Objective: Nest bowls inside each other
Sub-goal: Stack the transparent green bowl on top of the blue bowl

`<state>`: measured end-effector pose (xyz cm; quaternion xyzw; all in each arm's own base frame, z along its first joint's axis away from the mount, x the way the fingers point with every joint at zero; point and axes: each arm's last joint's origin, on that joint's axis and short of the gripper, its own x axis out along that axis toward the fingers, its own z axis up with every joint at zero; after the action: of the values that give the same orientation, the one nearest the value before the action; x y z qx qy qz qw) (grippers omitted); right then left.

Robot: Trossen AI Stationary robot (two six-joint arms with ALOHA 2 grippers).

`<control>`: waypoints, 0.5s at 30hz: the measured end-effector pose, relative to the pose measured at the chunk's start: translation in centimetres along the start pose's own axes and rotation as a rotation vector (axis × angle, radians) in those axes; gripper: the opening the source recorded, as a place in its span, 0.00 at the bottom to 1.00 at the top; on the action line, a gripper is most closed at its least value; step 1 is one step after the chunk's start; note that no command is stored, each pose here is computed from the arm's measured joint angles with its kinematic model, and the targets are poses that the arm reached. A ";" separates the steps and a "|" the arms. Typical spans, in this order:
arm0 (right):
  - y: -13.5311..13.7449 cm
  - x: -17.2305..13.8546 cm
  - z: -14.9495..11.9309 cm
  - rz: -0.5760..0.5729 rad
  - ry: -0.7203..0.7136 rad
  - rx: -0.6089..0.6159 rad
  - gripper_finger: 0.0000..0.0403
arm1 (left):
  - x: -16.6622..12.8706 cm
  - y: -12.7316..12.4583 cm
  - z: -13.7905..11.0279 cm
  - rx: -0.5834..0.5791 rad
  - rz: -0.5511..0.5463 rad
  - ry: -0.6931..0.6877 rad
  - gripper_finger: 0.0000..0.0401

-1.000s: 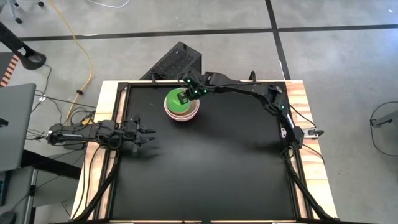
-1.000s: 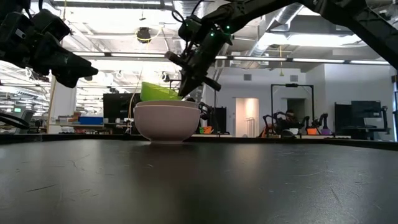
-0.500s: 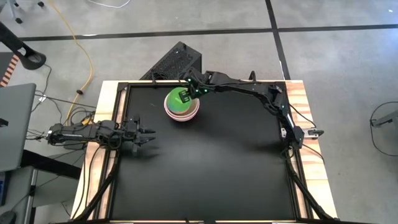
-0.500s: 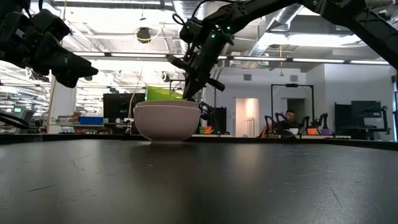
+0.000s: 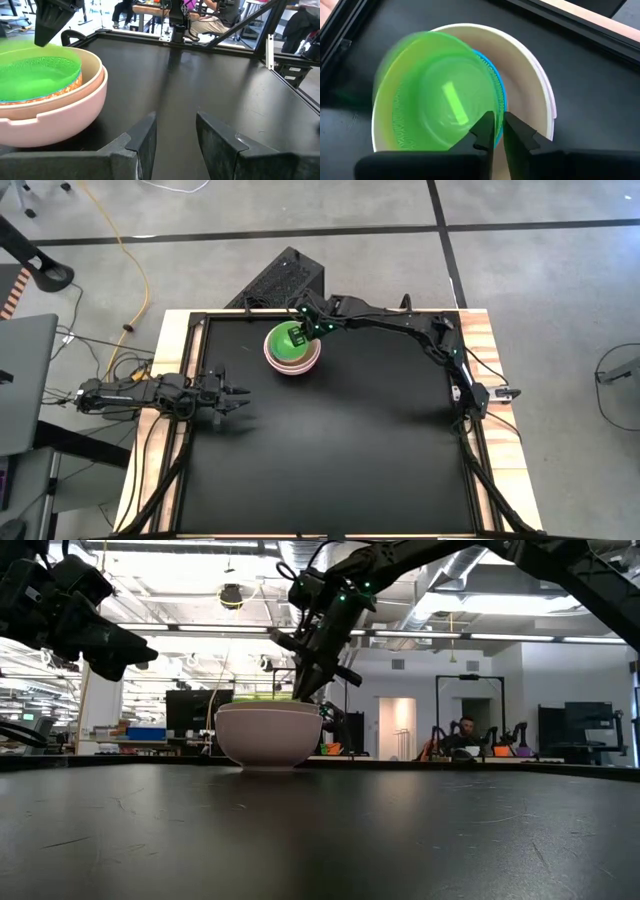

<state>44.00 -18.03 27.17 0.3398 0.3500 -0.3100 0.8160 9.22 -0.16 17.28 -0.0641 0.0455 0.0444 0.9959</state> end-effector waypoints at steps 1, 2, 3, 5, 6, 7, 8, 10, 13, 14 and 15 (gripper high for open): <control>0.0 0.0 0.0 0.000 0.001 -0.002 0.16 | 0.0 0.0 0.0 0.000 0.000 0.000 0.32; 0.0 0.0 0.0 0.000 0.001 -0.007 0.17 | 0.0 0.0 0.0 0.000 0.000 0.000 0.32; 0.0 0.0 0.0 0.000 0.001 -0.014 0.18 | 0.0 0.0 0.0 0.000 0.000 0.000 0.32; 0.0 0.0 0.0 -0.001 0.002 -0.022 0.20 | 0.0 0.0 0.0 0.000 0.000 0.000 0.32; 0.0 0.0 0.0 -0.001 0.002 -0.025 0.21 | 0.0 0.0 0.0 0.000 0.000 0.000 0.32; 0.0 0.0 0.0 -0.001 0.002 -0.026 0.22 | 0.0 0.0 0.0 0.000 0.000 0.000 0.32; 0.0 0.0 0.0 -0.001 0.002 -0.027 0.22 | 0.0 0.0 0.0 0.000 0.000 0.000 0.32; -0.1 0.0 0.0 -0.002 0.002 -0.035 0.23 | 0.0 0.0 0.0 0.000 0.000 0.000 0.32; -0.1 -0.6 0.2 0.006 -0.006 -0.048 0.23 | 0.0 0.0 0.0 0.000 0.000 0.000 0.32; -0.1 -1.0 0.3 0.009 -0.010 -0.049 0.23 | 0.0 0.0 0.0 0.001 0.000 0.000 0.32; -0.1 -1.5 0.5 0.014 -0.017 -0.052 0.23 | 0.0 0.0 0.0 0.002 0.000 0.000 0.32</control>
<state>43.27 -18.05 28.57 0.3183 0.3486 -0.2977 0.8298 9.22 -0.15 17.27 -0.0632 0.0456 0.0446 0.9960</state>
